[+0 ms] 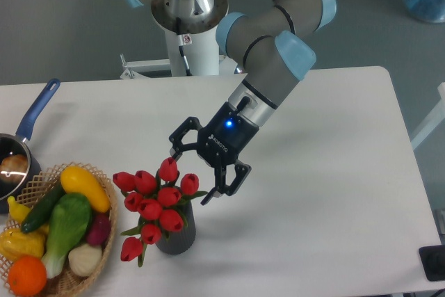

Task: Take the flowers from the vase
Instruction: 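Move the open gripper toward the red tulip stems above the black vase, then lower the gripper around the tulip stems and close on them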

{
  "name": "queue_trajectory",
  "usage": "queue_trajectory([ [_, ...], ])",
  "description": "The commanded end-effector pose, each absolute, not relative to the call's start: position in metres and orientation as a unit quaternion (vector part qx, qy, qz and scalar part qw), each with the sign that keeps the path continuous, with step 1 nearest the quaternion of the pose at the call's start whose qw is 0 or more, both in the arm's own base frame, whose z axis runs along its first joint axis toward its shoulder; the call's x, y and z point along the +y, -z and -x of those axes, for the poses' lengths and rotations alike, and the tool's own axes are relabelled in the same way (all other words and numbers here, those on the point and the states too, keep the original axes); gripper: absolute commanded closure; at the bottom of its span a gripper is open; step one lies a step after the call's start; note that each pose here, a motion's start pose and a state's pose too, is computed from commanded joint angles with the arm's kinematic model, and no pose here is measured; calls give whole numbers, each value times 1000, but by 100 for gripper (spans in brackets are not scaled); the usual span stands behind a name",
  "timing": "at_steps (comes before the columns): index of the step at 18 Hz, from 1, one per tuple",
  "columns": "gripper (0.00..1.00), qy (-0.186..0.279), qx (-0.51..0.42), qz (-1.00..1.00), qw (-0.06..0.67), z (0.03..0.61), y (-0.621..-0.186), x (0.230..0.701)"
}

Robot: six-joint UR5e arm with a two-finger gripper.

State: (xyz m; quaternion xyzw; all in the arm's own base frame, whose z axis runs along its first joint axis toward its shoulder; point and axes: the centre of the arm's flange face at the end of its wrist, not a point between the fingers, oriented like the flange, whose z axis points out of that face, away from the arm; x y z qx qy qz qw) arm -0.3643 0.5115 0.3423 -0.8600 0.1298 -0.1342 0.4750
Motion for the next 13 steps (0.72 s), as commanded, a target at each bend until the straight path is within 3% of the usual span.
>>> queue_trajectory([
  [8,0,138,158,854,477,356,-334,545],
  [9,4,137,159,853,477,356,-335,546],
  [10,18,137,161,853,477,355,-335,547],
  [11,40,140,162,851,480,353,-335,548],
  [13,92,144,165,847,485,352,-336,549],
])
